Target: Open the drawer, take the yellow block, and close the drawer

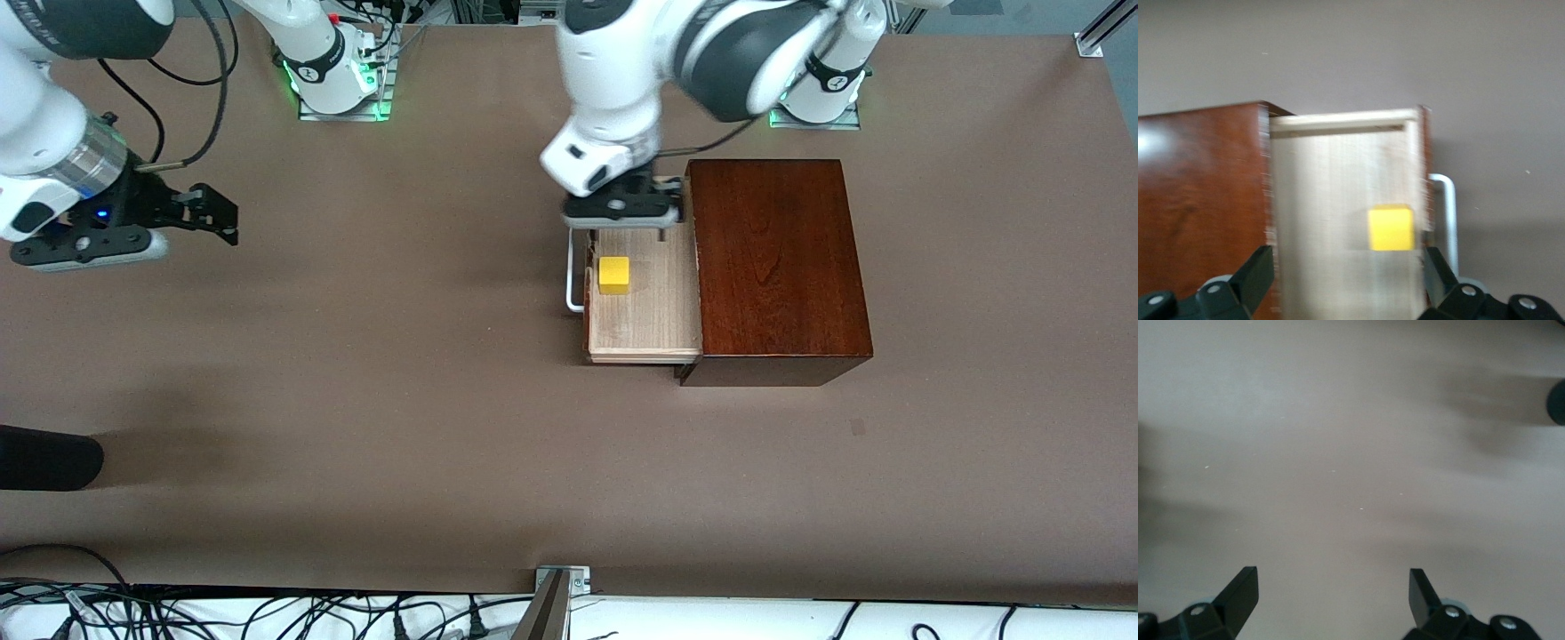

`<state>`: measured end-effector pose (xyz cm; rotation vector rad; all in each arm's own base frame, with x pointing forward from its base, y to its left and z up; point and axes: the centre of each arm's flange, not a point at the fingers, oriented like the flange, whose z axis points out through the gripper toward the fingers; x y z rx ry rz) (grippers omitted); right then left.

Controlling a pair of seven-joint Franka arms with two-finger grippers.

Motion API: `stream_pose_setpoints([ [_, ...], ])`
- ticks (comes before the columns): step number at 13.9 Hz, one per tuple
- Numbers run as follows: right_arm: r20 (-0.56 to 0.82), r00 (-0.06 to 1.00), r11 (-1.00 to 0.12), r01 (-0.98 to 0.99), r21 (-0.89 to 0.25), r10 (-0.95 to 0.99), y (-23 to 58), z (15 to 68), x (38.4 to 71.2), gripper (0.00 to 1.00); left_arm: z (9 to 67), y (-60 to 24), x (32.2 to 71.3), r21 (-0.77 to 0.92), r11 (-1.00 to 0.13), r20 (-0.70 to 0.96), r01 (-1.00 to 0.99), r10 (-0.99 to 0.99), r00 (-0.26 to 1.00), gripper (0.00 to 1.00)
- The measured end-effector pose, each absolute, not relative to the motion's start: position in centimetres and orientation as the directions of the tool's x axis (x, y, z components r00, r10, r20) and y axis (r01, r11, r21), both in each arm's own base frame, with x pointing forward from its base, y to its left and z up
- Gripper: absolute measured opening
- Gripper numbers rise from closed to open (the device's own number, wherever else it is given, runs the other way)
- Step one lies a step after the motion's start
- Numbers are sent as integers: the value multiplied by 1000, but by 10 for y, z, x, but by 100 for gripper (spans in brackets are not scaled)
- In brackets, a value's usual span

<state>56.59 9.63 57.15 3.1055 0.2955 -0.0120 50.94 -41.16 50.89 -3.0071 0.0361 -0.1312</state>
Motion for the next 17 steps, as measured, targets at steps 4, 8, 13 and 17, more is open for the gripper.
stream_pose_setpoints([
  [4, -88, 859, -863, 506, 1, 504, 186, 559, 540, 100, 548, -286, 568, -73, -997, 26, 36, 34, 999, 100],
  [8, -91, 700, -704, 711, -10, 708, 299, 539, 510, 100, 581, -170, 593, -28, -994, -14, -103, -103, 995, 100],
  [13, 11, 500, -500, 866, -4, 866, 464, 490, 485, 100, 583, -56, 586, 1, -997, 98, -74, -74, 992, 100],
  [17, 102, 392, -395, 919, 12, 914, 554, 412, 463, 100, 586, -36, 565, 0, -999, 46, -47, -47, 998, 100],
])
